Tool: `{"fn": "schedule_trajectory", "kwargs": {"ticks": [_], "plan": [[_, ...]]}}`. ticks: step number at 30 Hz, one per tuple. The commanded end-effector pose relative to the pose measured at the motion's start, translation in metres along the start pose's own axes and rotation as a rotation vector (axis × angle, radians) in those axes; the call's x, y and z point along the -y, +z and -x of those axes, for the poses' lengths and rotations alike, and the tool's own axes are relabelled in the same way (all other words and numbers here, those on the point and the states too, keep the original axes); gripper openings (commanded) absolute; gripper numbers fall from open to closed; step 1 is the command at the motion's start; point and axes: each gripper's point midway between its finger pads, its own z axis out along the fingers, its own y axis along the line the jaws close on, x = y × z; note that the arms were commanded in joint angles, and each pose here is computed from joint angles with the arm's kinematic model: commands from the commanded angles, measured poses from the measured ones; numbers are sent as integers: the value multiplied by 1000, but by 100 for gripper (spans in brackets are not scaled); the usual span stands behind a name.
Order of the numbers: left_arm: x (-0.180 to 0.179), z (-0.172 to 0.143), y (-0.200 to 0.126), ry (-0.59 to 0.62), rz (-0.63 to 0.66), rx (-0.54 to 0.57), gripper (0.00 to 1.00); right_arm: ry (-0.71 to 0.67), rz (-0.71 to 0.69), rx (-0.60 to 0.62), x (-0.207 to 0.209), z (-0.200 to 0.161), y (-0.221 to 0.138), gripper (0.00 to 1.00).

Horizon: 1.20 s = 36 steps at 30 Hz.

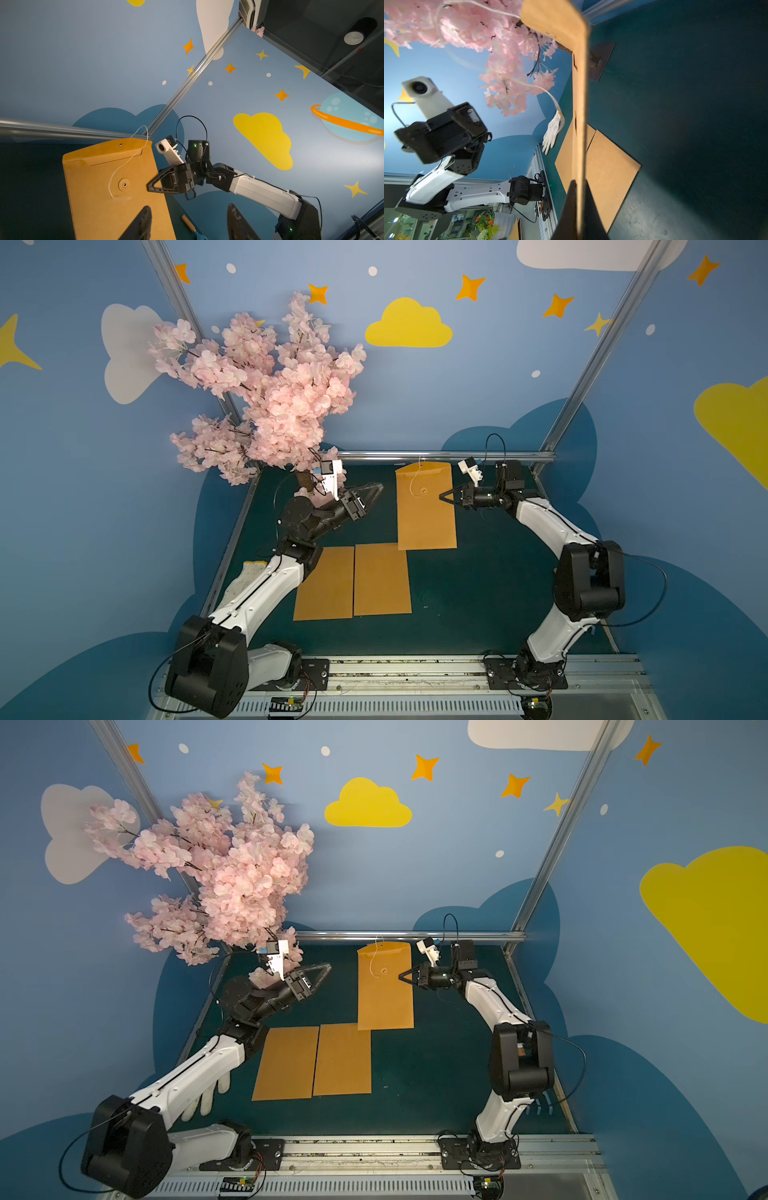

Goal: Open the file bag
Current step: Place the file bag at the center of the board.

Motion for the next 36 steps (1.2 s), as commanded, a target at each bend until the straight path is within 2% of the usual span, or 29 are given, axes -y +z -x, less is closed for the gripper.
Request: {"fn": "schedule_trajectory", "kwargs": {"ticks": [1, 9, 14, 22, 36], "plan": [[-11, -8, -15, 42, 90, -11, 58, -4, 34, 2, 5, 24, 19, 0], [7, -9, -46, 94, 137, 17, 58, 65, 55, 8, 42, 66, 62, 0], [8, -12, -57, 96, 155, 27, 58, 55, 55, -1, 61, 78, 85, 0], [9, -15, -65, 91, 171, 36, 58, 105, 29, -19, 95, 79, 113, 0], [9, -19, -71, 82, 178, 37, 58, 232, 5, -80, 132, 57, 158, 0]]}}
